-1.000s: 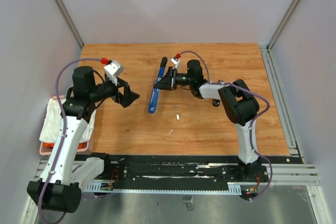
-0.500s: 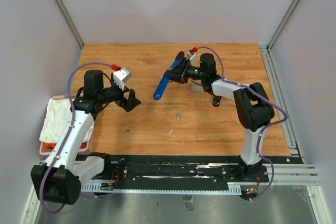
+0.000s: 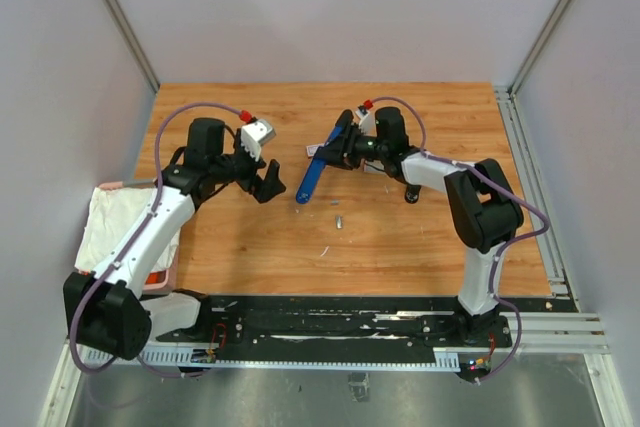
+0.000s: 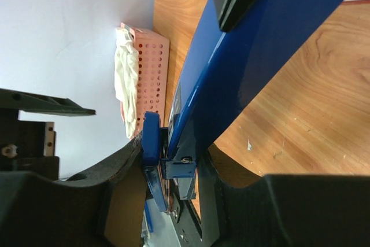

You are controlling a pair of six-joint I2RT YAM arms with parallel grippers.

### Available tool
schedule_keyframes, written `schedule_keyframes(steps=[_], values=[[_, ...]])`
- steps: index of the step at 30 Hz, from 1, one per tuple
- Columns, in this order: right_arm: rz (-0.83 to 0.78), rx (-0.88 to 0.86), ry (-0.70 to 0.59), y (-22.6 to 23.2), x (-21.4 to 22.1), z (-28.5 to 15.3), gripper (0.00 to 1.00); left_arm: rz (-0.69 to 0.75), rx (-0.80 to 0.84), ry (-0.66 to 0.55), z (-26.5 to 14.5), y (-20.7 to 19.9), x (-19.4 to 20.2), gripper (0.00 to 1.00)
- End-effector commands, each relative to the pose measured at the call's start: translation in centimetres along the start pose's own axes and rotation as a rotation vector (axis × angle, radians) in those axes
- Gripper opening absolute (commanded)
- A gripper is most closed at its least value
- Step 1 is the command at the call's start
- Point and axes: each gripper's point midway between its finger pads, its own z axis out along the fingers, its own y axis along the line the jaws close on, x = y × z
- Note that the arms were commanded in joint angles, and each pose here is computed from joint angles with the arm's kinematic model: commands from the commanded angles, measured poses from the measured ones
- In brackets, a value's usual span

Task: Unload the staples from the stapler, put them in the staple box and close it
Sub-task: Unload the staple at the center of the board.

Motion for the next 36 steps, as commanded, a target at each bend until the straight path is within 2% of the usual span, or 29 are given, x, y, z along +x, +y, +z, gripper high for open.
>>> schedule_keyframes(steps=[1,9,18,27,28,29,30,33,36], values=[[-0.135,-0.077,0.014,4.8,0.4,0.1,0.1,-0.077,-0.025,-0.025,1.0,0.6,-2.5,0.98],[-0.13,-0.082,0.023,6.5,1.1,-0.2,0.11,-0.109,-0.091,-0.029,3.3,0.1,-5.5,0.98],[-0.084,-0.137,0.021,9.3,0.7,-0.8,0.11,-0.104,-0.085,0.02,5.8,-1.1,-4.8,0.98],[-0.06,-0.159,0.028,9.9,0.8,-0.8,0.11,-0.106,-0.103,0.089,8.0,-1.4,-3.8,0.99],[-0.065,-0.161,0.029,10.1,0.9,-0.8,0.11,-0.108,-0.098,0.092,8.1,-1.4,-3.8,0.97],[-0.068,-0.163,0.029,10.2,0.9,-0.9,0.11,-0.11,-0.092,0.097,8.3,-1.5,-3.7,0.86],[-0.071,-0.164,0.028,10.3,0.9,-0.9,0.11,-0.113,-0.088,0.101,8.4,-1.5,-3.6,0.8],[-0.083,-0.172,0.026,10.7,1.0,-1.0,0.11,-0.121,-0.08,0.114,8.8,-1.6,-3.4,0.71],[-0.092,-0.176,0.025,11.0,1.1,-1.1,0.11,-0.125,-0.082,0.119,8.9,-1.6,-3.2,0.57]])
